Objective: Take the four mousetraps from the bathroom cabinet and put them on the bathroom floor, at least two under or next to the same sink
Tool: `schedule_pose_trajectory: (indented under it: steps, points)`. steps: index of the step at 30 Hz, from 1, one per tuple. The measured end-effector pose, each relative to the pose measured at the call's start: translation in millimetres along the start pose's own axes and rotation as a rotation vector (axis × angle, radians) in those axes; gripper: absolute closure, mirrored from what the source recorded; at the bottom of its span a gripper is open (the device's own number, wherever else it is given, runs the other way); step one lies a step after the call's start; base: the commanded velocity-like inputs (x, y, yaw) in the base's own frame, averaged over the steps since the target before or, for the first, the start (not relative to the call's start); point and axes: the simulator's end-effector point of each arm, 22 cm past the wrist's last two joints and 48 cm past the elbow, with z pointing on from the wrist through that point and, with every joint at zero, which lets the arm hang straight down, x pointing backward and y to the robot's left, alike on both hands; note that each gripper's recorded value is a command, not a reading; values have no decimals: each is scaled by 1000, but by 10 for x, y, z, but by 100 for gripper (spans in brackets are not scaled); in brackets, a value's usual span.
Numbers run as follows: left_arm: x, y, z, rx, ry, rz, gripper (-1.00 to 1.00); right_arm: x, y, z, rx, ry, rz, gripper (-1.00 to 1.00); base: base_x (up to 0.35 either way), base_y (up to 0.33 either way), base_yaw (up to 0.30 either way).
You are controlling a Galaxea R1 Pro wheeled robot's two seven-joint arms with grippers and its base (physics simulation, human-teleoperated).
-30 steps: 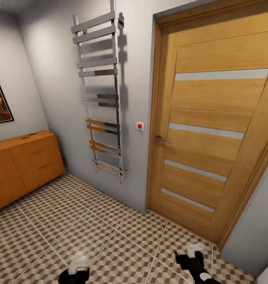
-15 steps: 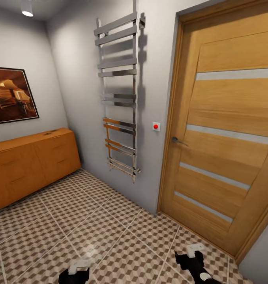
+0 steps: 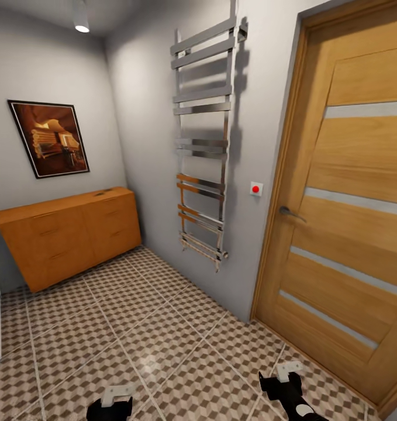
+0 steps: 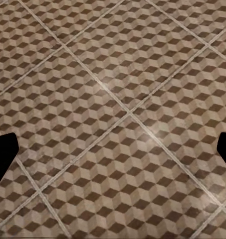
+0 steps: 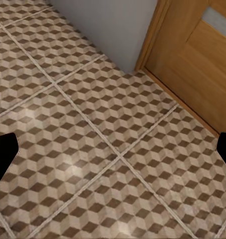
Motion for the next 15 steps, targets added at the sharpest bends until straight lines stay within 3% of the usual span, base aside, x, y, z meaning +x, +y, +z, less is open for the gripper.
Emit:
schedule_pose_trajectory:
  steps: [15]
  points:
    - [0, 0, 0, 0, 0, 0, -100, -1, 0, 0, 0, 0, 0, -100, 0, 0, 255]
